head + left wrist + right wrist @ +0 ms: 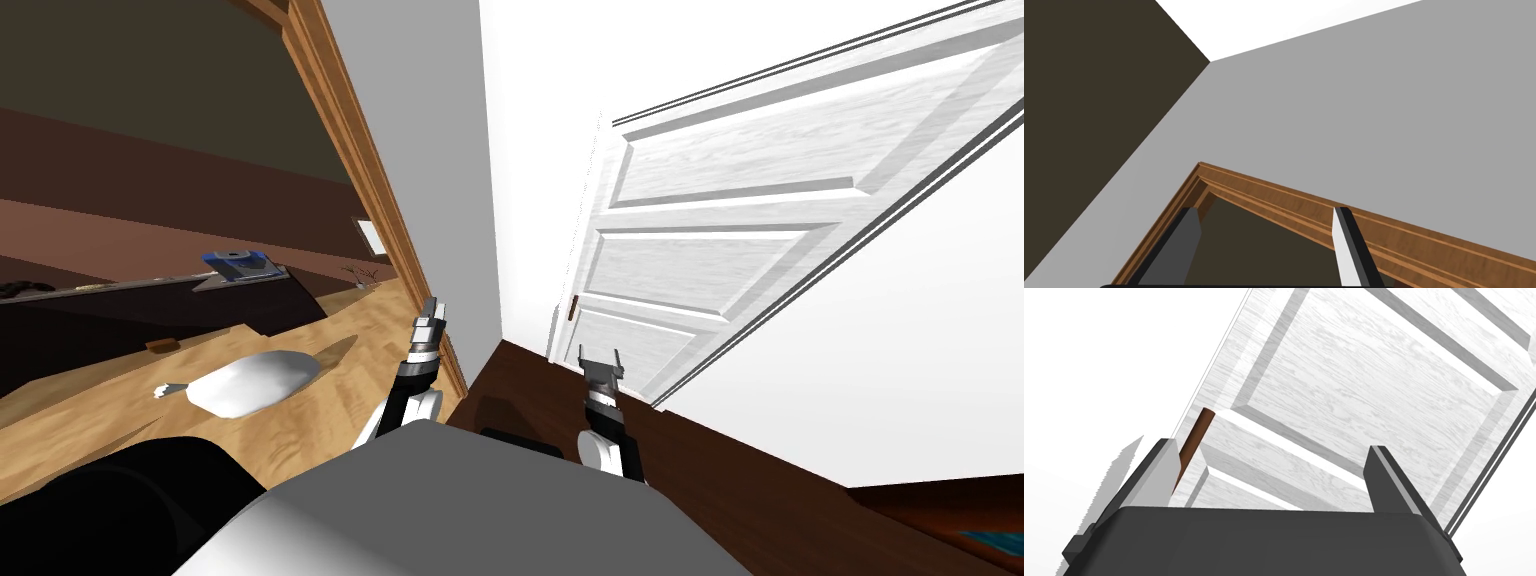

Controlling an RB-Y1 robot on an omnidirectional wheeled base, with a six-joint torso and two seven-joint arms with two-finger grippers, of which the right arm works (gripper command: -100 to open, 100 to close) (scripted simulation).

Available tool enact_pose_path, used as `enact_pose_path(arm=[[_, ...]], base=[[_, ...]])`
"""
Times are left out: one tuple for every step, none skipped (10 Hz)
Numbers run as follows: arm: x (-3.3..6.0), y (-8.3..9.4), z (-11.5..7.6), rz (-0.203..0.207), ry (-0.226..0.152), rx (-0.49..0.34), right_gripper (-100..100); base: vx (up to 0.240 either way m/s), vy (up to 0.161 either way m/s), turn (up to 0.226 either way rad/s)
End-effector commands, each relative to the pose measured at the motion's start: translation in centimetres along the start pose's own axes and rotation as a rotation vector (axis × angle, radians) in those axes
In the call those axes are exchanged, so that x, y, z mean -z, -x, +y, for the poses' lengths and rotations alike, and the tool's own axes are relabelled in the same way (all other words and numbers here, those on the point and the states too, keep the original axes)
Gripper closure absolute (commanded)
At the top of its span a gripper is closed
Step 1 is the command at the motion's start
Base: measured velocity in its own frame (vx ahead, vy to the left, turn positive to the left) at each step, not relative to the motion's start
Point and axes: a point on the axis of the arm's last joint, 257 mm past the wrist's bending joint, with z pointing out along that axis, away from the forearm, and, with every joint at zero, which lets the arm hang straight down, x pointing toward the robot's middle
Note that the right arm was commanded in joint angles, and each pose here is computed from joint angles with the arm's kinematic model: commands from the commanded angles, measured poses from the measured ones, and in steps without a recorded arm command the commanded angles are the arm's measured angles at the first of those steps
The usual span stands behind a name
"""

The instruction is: Pull the door open

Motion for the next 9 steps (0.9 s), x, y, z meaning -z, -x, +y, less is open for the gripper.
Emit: enact_pose_path(arm=[[0.11, 1.0, -0.5, -0.023, -0.009, -0.042, -100], [0.28, 1.6, -0.8, -0.037, -0.014, -0.065, -100], [0.46, 2.3, -1.2, -0.051, -0.019, -0.088, -100], [0.64, 2.9, -1.4, -0.066, -0.023, -0.110, -100], [0.83, 3.5, -1.7, -0.080, -0.026, -0.132, -100], [1.02, 4.2, -2.0, -0.095, -0.030, -0.153, -100], [1.21, 4.8, -2.2, -0.110, -0.032, -0.172, -100], [1.41, 5.5, -2.5, -0.124, -0.034, -0.191, -100], [1.61, 6.1, -2.6, -0.139, -0.036, -0.209, -100]], base=[[0.101, -0.009, 0.052], [0.095, -0.008, 0.048], [0.084, -0.015, 0.044], [0.100, -0.010, 0.041], [0.109, -0.008, 0.048], [0.106, -0.009, 0.047], [0.111, -0.011, 0.043], [0.099, -0.013, 0.044], [0.085, -0.008, 0.047]])
